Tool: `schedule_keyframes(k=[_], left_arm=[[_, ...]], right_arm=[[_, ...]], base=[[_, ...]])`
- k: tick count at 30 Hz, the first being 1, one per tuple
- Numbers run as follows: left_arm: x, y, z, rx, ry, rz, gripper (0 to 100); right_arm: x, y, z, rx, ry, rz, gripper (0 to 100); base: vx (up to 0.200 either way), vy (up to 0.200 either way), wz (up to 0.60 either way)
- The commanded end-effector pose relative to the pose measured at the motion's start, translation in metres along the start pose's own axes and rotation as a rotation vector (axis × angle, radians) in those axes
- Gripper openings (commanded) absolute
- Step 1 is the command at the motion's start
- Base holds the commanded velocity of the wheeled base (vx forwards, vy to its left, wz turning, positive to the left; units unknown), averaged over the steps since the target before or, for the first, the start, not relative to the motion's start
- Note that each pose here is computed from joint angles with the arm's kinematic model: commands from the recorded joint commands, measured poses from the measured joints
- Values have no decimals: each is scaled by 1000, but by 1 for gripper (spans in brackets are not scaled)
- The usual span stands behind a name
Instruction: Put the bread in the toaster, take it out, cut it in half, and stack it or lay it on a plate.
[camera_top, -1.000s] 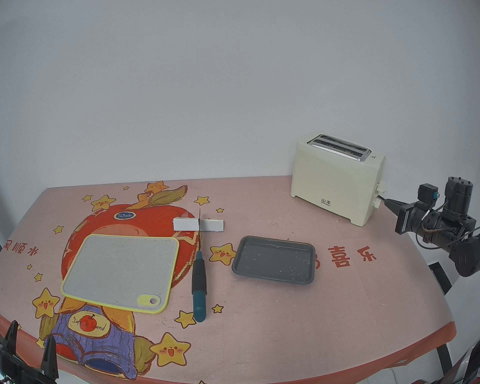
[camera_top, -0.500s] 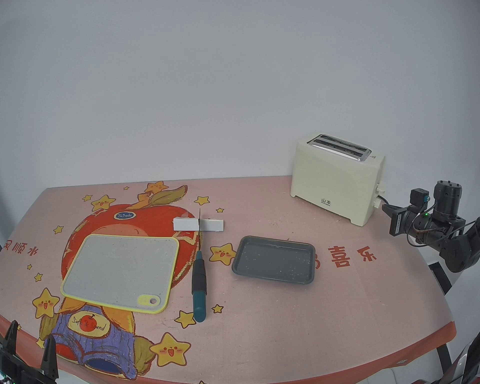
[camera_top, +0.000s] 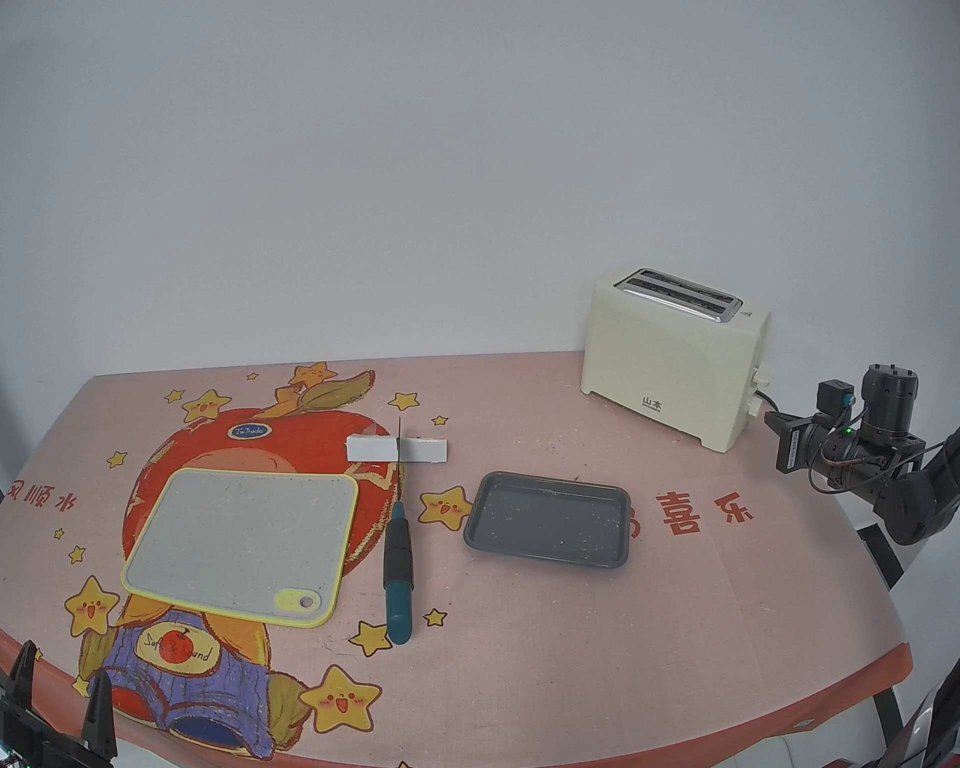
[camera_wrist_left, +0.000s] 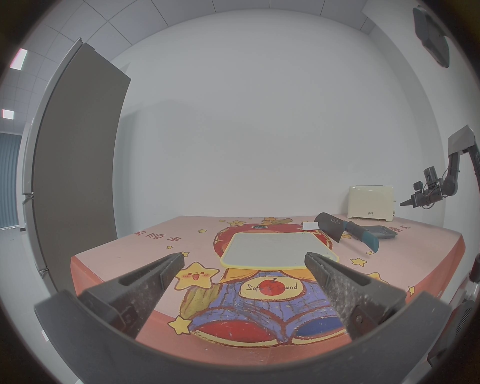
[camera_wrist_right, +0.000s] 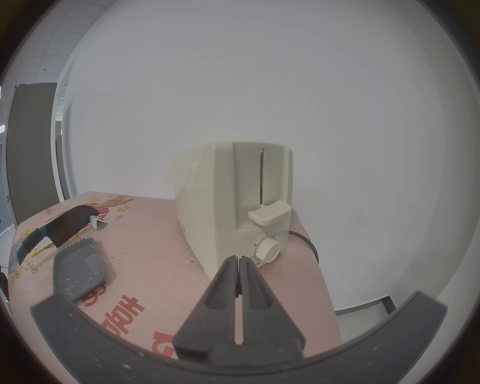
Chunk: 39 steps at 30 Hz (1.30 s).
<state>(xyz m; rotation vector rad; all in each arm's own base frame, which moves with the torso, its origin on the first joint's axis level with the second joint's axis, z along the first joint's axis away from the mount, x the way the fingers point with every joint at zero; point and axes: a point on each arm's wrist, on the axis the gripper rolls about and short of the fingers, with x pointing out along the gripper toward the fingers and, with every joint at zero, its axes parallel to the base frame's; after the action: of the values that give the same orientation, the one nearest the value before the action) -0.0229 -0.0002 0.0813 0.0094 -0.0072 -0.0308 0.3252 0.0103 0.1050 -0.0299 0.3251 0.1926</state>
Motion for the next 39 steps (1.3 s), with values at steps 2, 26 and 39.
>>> schedule_keyframes(k=[2, 26, 39], left_arm=[[0, 0, -5, 0, 1, 0, 100], [0, 0, -5, 0, 1, 0, 100], [0, 0, -5, 0, 1, 0, 100]], right_arm=[[9, -2, -3, 3, 8, -1, 0], [37, -8, -4, 7, -48, -8, 0], [40, -17, -6, 13, -45, -30, 0]], base=[[0, 0, 0], [0, 0, 0], [0, 0, 0]])
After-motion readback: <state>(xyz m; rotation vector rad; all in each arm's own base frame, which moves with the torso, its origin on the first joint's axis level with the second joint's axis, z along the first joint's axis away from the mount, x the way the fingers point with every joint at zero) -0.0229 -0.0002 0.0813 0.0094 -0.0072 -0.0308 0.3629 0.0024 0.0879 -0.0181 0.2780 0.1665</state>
